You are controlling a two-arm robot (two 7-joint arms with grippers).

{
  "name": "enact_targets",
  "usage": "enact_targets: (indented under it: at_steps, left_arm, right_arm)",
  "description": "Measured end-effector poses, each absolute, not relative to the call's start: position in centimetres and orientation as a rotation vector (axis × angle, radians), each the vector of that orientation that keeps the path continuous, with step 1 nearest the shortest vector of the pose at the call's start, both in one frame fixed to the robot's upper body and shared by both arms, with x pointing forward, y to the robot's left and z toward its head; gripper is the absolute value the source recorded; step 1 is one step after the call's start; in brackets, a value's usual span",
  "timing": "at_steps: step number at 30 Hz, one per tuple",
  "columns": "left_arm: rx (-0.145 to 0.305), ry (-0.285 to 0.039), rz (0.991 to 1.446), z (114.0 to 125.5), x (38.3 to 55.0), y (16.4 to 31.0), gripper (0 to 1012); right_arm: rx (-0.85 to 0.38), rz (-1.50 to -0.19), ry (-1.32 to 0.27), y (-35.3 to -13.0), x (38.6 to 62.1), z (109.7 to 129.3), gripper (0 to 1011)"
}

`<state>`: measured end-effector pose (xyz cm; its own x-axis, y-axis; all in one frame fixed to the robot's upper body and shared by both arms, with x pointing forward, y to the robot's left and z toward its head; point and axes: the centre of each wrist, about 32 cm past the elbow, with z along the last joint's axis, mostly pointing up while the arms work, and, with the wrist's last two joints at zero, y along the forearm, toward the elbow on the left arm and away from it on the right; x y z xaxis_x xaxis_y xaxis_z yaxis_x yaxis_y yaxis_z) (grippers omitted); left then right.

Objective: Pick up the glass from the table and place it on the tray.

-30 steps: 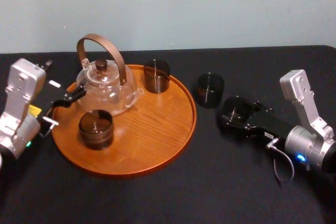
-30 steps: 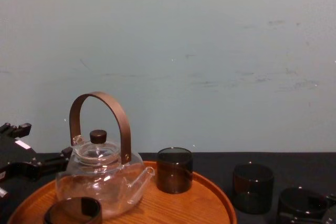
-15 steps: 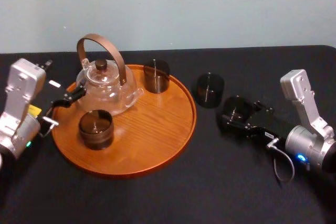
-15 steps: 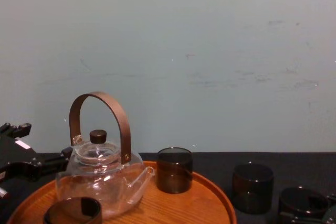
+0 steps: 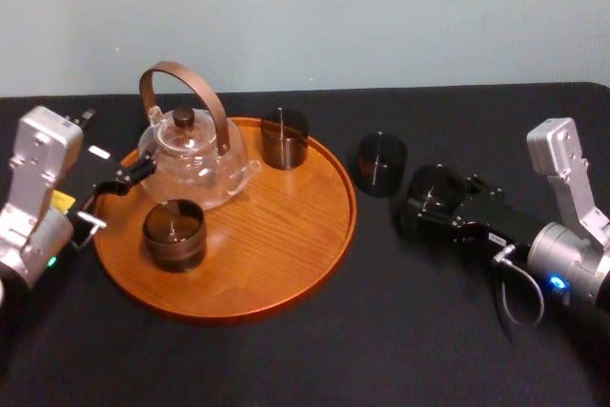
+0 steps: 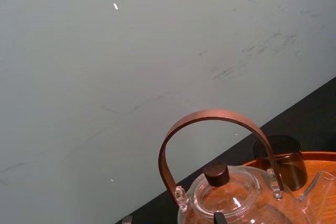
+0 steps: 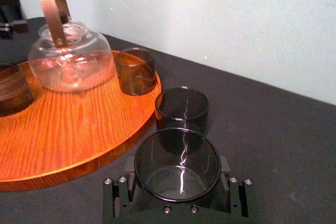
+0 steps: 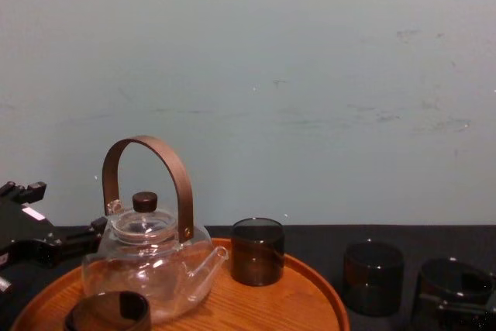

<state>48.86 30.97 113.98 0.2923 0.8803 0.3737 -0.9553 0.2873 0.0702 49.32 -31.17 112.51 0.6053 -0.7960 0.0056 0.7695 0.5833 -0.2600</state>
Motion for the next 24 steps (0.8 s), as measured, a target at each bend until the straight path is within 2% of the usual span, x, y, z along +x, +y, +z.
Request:
enact_targets:
  at_steps: [14,24]
  left_arm:
    - [0.304,-0.285,1.248,114.0,48.9,31.0,1001]
    - [0.305,-0.285,1.248,114.0,48.9,31.0,1001]
  right_arm:
    - [-0.222,-0.853,0.042,-30.0,47.9,114.9,904]
    - [-0.214,-0.816,0.024,-29.1,47.4,115.5,904]
